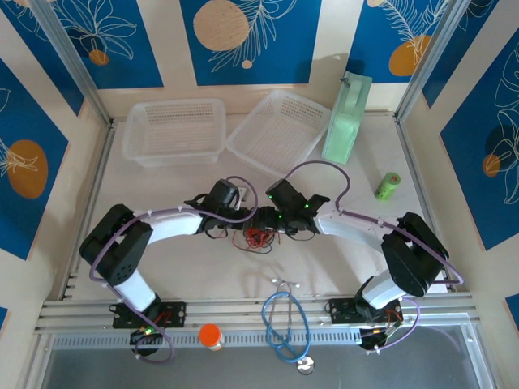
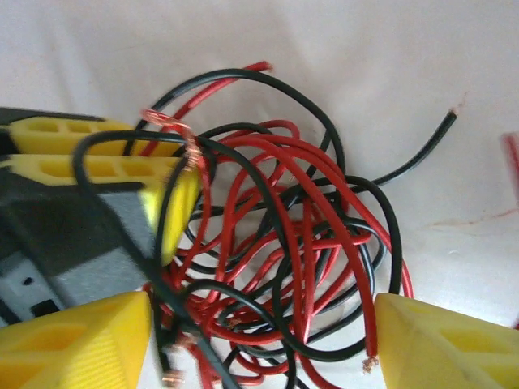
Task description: Untangle the cables
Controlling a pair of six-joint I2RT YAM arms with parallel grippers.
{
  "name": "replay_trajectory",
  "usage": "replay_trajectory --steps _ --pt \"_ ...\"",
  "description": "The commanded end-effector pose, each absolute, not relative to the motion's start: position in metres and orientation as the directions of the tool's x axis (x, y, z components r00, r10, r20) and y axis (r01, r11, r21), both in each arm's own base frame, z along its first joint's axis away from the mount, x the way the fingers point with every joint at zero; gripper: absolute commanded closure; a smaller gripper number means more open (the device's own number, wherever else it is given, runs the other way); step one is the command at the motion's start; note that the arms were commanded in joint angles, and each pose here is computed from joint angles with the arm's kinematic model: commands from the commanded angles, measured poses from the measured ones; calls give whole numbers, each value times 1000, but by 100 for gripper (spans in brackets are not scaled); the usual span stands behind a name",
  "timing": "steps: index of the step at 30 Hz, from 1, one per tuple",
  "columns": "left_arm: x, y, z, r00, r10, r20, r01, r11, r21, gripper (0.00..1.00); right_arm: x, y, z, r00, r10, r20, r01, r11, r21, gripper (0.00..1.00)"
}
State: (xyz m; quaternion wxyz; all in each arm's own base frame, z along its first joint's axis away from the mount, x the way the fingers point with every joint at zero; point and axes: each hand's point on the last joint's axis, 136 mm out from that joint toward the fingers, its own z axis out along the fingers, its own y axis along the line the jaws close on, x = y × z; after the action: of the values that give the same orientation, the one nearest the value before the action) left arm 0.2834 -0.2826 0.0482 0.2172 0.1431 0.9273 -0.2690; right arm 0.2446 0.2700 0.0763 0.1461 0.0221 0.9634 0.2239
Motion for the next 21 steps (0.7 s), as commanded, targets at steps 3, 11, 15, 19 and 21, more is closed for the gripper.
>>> replay_trajectory --steps 3,11,15,19,21 --pt "279 -279 65 -852 77 -517 357 808 -468 93 237 265 60 -965 169 -200 65 895 441 29" --pt "275 -261 80 -837 -56 -544 277 815 -509 100 232 275 38 -975 185 -125 108 881 460 44" --pt "269 -250 82 -826 -104 -554 250 814 -525 99 233 278 31 -977 189 -94 124 874 470 68" --pt "264 -232 80 -808 -143 -572 211 836 -506 94 234 271 27 -974 214 -72 157 873 461 91" --pt "261 -220 76 -799 -162 -579 178 856 -485 92 235 264 27 -971 232 -65 177 870 460 96"
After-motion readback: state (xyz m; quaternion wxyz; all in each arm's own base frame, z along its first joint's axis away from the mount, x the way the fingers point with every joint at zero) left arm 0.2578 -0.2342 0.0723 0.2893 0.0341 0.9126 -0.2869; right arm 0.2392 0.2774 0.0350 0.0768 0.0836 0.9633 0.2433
